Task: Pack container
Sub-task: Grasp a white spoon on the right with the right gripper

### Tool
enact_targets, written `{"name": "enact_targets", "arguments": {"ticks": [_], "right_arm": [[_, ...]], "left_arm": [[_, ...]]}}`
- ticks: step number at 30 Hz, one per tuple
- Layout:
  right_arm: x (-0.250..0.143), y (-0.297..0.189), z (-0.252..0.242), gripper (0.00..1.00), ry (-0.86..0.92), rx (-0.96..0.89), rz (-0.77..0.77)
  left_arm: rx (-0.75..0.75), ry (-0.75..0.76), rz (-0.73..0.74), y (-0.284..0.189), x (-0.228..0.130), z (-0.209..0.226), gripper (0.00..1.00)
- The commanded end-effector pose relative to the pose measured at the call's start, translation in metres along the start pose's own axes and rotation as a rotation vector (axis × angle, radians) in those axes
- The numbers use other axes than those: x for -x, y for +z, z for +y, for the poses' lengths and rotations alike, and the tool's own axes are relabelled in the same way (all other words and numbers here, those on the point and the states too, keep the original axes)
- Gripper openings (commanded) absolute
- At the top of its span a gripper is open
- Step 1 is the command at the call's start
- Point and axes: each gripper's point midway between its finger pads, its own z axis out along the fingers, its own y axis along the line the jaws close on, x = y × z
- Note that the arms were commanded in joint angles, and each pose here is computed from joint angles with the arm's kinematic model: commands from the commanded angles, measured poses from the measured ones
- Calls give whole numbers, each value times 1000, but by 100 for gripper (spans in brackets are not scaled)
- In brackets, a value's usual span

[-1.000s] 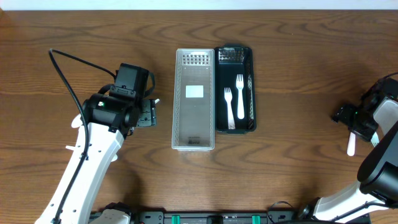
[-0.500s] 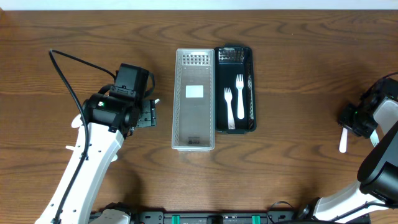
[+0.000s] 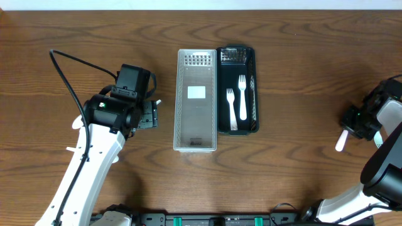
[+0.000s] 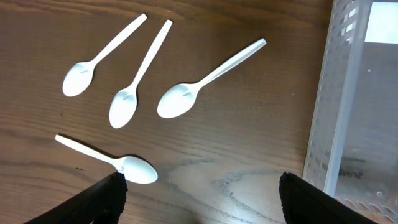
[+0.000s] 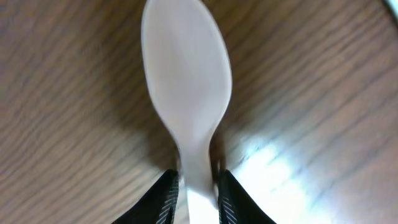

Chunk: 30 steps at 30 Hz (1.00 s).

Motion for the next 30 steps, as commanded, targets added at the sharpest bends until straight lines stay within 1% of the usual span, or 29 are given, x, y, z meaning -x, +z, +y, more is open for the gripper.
{"name": "enact_targets", "arguments": {"ticks": [1,4,8,11,12,15,16,20,22,26,30], "right_arm": [[32,-59,38,24,-59,64,-178],[42,-120,79,22,-162,120,-314],[31,-197,139,19,-308,202,-448],[16,-227,170,22,-380,216,-509],[13,-229,175,27,-392,205,-520],[7,-219,172,31,-384,128,-505],[7,-213,168,35,-376,107,-491],[10,-182,144,38,-339,30,-396],[15,-166,126,45,-300,-8,-345],[29,-133,86,48,-199,-68,-246],[32,-95,57,49,-126,-66,-119]], "left_arm": [[9,4,7,1,-2,3,81],[9,4,7,1,-2,3,81],[9,3,7,1,-2,3,81],[9,3,7,1,-2,3,81],[9,3,7,1,-2,3,81],[9,4,7,1,-2,3,81],[9,3,7,1,-2,3,80],[9,4,7,1,-2,3,80],[9,3,7,1,-2,3,81],[9,4,8,1,-2,3,80],[9,4,7,1,-2,3,81]]}}
